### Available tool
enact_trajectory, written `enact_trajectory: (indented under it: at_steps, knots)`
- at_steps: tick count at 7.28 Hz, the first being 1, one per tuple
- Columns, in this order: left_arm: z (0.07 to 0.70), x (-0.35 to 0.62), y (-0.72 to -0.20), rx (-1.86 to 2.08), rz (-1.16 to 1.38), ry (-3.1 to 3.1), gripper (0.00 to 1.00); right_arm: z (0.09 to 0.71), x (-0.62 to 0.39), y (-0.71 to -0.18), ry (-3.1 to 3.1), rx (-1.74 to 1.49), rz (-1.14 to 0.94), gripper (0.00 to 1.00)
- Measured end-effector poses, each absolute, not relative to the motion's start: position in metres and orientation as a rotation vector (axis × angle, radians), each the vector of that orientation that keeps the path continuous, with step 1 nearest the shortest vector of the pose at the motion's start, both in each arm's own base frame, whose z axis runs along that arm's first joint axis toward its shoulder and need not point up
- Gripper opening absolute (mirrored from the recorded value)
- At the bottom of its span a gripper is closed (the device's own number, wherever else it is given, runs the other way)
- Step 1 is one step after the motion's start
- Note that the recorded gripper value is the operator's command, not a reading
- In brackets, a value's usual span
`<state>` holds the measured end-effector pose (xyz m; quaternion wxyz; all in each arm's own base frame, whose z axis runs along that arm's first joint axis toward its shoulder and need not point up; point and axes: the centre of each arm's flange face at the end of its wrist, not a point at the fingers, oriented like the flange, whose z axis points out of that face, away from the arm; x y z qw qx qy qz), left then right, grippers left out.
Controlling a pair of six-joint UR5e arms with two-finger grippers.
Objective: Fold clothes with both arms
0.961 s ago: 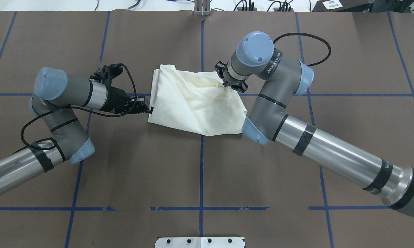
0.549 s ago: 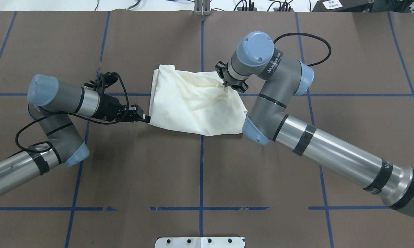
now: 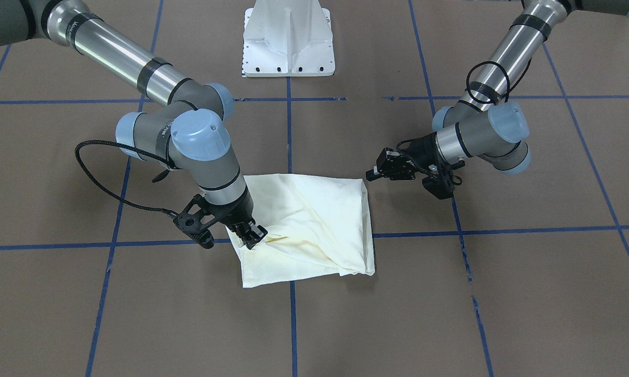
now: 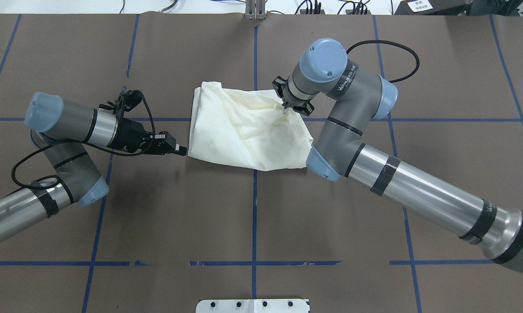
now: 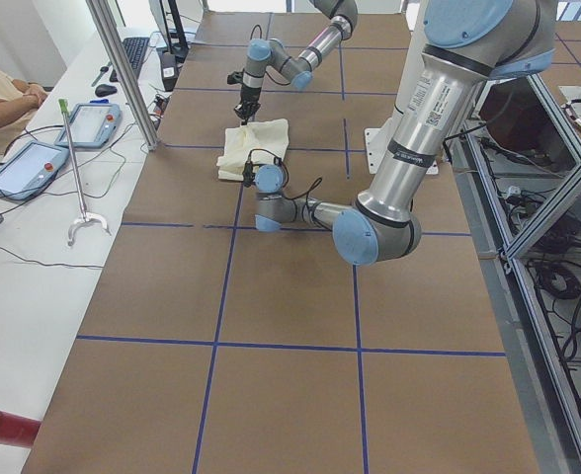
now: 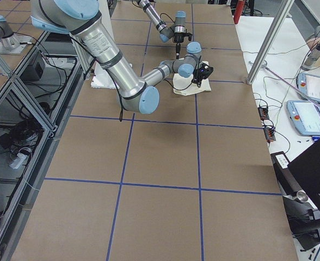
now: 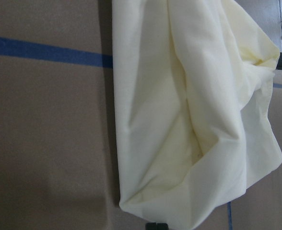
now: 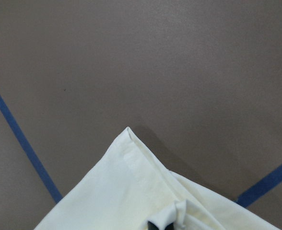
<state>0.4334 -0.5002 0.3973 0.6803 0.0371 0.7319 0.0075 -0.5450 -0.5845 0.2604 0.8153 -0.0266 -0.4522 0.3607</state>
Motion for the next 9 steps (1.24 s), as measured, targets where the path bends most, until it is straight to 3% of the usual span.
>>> enact_trajectory:
  at_steps: [2,4,9]
  knots:
    - [0.369,0.399,-0.525,0.120,-0.049,1.673,0.00,0.259,-0.545,-0.585,-0.967,-0.056,0.769,0.00]
    - [0.348,0.425,-0.532,0.112,-0.122,1.644,0.00,0.257,-0.544,-0.584,-0.970,-0.055,0.768,0.00]
    - [0.357,0.492,-0.504,0.075,-0.138,1.569,0.00,0.256,-0.544,-0.584,-0.972,-0.054,0.766,0.00]
